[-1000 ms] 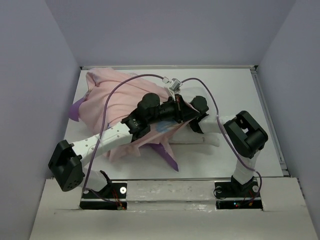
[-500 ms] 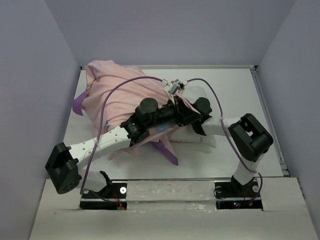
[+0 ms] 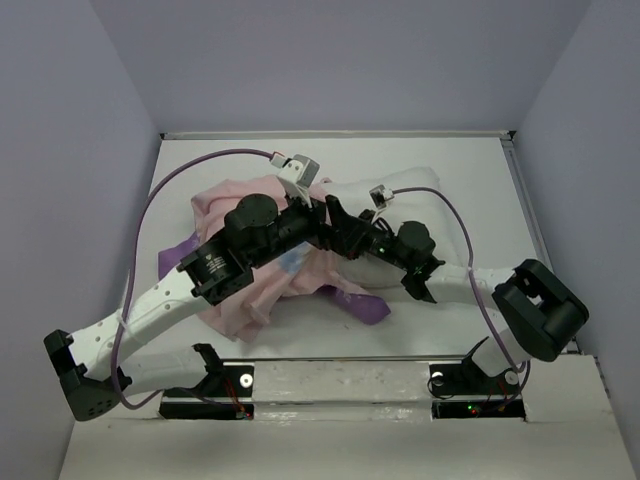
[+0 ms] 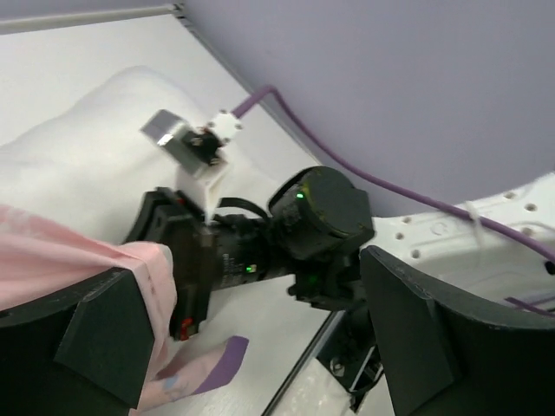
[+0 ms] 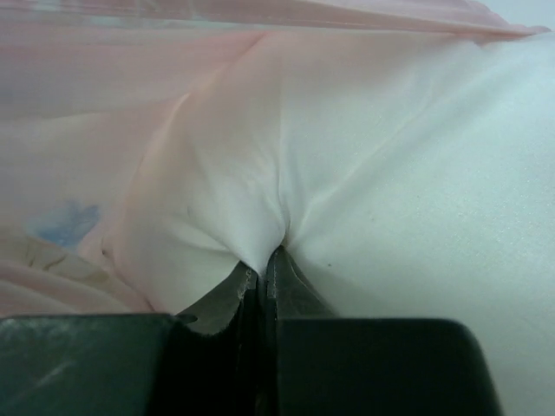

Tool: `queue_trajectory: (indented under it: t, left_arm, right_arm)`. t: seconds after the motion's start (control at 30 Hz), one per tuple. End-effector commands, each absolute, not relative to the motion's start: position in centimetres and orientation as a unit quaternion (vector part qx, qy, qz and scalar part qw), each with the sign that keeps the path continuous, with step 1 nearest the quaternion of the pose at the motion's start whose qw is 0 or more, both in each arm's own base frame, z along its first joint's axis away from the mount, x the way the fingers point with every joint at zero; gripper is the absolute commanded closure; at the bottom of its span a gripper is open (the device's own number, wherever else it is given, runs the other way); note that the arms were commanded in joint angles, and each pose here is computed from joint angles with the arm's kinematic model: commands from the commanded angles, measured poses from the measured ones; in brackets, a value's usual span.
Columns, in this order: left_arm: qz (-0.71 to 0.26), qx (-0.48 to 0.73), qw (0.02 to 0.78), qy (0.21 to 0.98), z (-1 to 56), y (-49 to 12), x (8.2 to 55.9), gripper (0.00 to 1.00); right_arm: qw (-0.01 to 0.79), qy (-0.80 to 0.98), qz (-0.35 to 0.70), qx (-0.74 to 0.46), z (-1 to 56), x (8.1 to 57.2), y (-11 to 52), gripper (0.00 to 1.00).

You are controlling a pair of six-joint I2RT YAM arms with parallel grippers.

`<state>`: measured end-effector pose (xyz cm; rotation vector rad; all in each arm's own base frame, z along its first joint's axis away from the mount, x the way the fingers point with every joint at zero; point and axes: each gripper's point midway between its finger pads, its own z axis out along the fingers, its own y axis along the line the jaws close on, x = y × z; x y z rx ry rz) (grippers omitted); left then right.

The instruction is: Put the pillow into the pillowcase

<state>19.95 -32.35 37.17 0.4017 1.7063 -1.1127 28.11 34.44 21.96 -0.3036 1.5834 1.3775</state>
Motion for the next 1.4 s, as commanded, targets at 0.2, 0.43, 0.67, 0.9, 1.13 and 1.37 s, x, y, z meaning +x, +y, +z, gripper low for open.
queue_trajectory:
  t: [0.2, 0.43, 0.67, 0.9, 1.13, 1.37]
  left_arm:
    - [-0.199, -0.003, 0.588, 0.784, 35.1, -21.3, 28.8, 0.01]
    - [-0.128, -0.04, 0.6, 0.789, 35.5, -16.7, 27.9, 0.05]
    - [-0.119, 0.07, 0.525, 0.84, 31.8, -22.7, 31.9, 0.06]
    - [-0.109, 0.121, 0.462, 0.872, 25.6, -25.6, 32.9, 0.13]
    - [-0.051, 0.118, 0.445, 0.886, 22.0, -24.8, 34.4, 0.61]
    - [-0.112, 0.081, 0.548, 0.825, 28.7, -24.4, 34.6, 1.0]
  right_arm:
    - [0.576, 0.716, 0.381, -0.107, 20.3, 27.5, 34.1, 0.97]
    - [0.578, 0.739, 0.323, -0.126, 18.8, 26.4, 34.5, 0.66]
    - [0.556, 0.763, 0.302, -0.136, 18.1, 25.3, 33.3, 0.39]
    - [0.562, 0.764, 0.288, -0.133, 18.3, 24.6, 31.1, 0.35]
    - [0.55, 0.767, 0.3, -0.136, 17.7, 23.9, 31.0, 0.35]
    - [0.579, 0.759, 0.265, -0.136, 19.0, 24.2, 28.8, 0.31]
